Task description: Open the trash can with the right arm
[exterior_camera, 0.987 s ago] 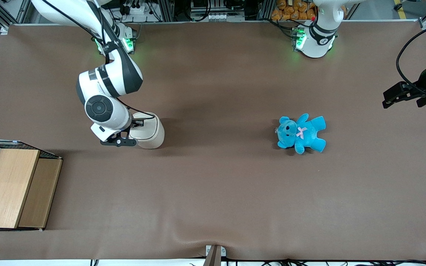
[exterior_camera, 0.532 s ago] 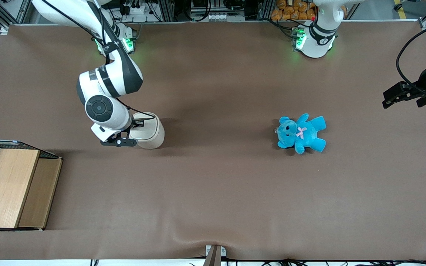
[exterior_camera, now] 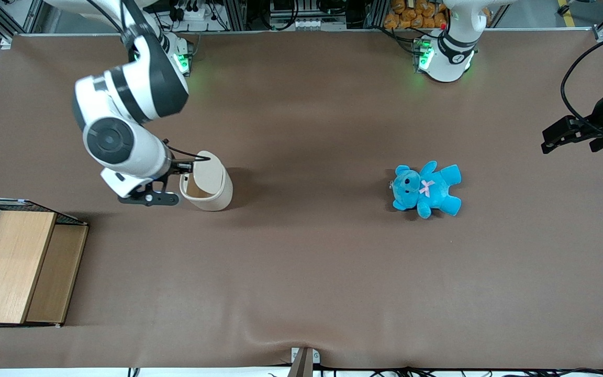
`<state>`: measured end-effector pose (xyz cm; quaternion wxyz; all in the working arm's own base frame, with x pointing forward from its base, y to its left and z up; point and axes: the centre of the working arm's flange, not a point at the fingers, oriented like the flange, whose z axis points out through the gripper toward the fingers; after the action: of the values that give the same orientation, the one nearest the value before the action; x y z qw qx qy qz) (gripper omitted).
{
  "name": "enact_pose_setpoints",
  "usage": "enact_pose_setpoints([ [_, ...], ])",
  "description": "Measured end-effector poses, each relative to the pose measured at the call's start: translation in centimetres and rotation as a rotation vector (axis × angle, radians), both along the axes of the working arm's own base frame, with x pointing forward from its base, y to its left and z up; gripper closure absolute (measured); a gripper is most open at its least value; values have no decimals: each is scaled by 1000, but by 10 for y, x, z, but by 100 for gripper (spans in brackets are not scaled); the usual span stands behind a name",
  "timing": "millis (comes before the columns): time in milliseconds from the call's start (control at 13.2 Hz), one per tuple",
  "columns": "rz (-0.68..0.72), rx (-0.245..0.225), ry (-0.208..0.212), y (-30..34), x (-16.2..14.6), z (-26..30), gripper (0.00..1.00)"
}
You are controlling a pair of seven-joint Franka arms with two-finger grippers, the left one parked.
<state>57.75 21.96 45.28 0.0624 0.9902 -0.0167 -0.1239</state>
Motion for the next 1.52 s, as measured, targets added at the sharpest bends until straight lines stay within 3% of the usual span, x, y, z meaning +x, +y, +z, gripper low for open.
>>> enact_pose_setpoints([
  [76,-1,2,-8,-2,3,15,77],
  [304,59,26,-12,-26,10,61,49],
  [608,90,78,-99,-96,11,133,6],
  [684,116,92,-119,-119,7,151,0],
  [1063,152,121,-187,-225,-29,217,0],
  [1519,116,148,-255,-246,-72,222,0],
])
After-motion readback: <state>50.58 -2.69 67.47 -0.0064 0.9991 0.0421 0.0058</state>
